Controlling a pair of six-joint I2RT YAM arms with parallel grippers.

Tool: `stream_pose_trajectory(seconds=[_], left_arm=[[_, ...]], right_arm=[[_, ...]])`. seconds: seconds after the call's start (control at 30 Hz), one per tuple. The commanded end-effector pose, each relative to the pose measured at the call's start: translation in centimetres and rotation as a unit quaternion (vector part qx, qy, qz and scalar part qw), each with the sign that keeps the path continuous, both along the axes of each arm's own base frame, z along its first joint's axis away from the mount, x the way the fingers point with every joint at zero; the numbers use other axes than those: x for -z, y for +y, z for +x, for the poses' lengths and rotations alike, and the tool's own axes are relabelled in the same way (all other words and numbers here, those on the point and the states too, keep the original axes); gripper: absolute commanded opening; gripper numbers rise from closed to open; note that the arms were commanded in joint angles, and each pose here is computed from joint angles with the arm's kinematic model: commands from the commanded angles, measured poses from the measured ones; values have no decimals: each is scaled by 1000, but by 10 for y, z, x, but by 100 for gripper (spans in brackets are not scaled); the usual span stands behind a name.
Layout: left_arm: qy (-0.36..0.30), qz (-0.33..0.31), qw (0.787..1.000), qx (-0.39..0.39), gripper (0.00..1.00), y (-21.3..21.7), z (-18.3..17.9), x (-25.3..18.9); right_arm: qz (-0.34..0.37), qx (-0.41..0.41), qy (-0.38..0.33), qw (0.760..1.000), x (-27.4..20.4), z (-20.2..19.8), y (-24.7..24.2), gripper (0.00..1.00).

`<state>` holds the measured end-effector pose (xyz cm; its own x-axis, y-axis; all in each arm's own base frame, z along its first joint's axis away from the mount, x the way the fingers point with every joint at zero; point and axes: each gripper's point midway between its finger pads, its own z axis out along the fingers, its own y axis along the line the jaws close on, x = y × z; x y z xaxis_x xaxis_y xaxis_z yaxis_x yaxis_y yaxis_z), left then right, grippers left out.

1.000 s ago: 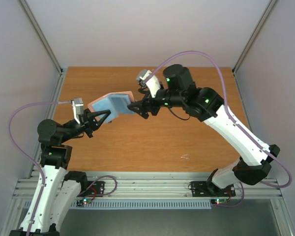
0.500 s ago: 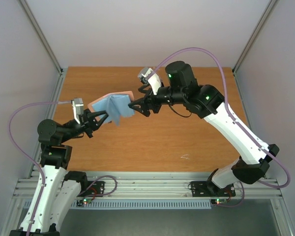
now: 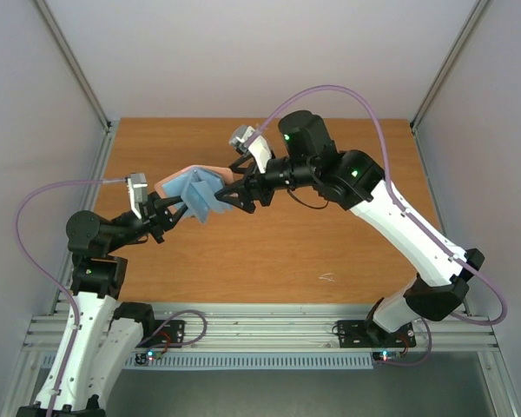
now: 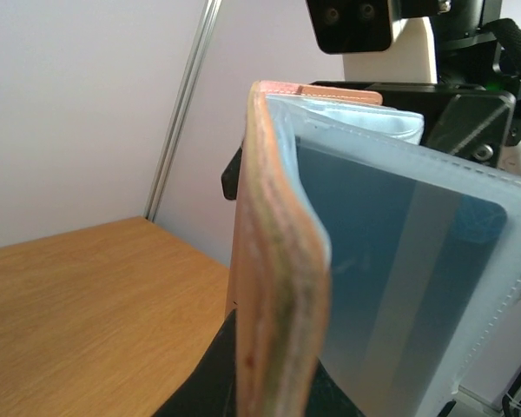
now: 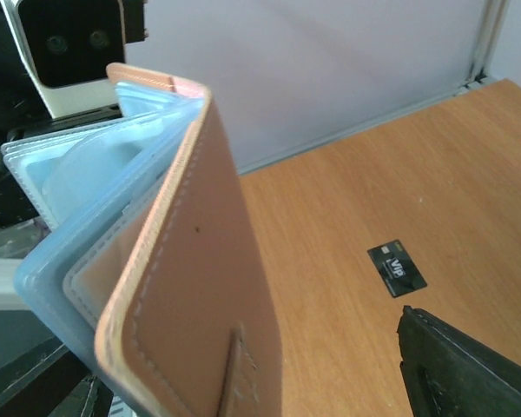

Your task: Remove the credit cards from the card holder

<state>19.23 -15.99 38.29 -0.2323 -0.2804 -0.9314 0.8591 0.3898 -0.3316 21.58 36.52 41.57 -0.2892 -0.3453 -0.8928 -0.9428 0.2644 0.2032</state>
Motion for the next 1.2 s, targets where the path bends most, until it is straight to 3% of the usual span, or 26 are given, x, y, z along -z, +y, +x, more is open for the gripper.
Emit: stream_pose_trajectory(seconds=[0.0,0.17,0.5,0.97,1.07,1.17], left_arm=[[-34,-2,999,-7,0,2,-5,-16],[-31,-2,999,-11,0,2,-4,-14],[-26,-1,999,-33,0,6,3,-12],[-23,-2,999,-29,0,5,2,-10],[-24,-1,999,-27,0,5,1,-10],[-21,1,1000,-19,0,3,-1,-9]], right_arm=[[2,2,1,1000,1,-1,17,86],[2,26,14,1000,3,6,22,82],[-5,11,-12,1000,3,-12,38,89],[-19,58,-6,998,10,10,49,94],[-23,65,-8,998,11,12,47,87],[-26,80,-17,996,11,16,42,67]])
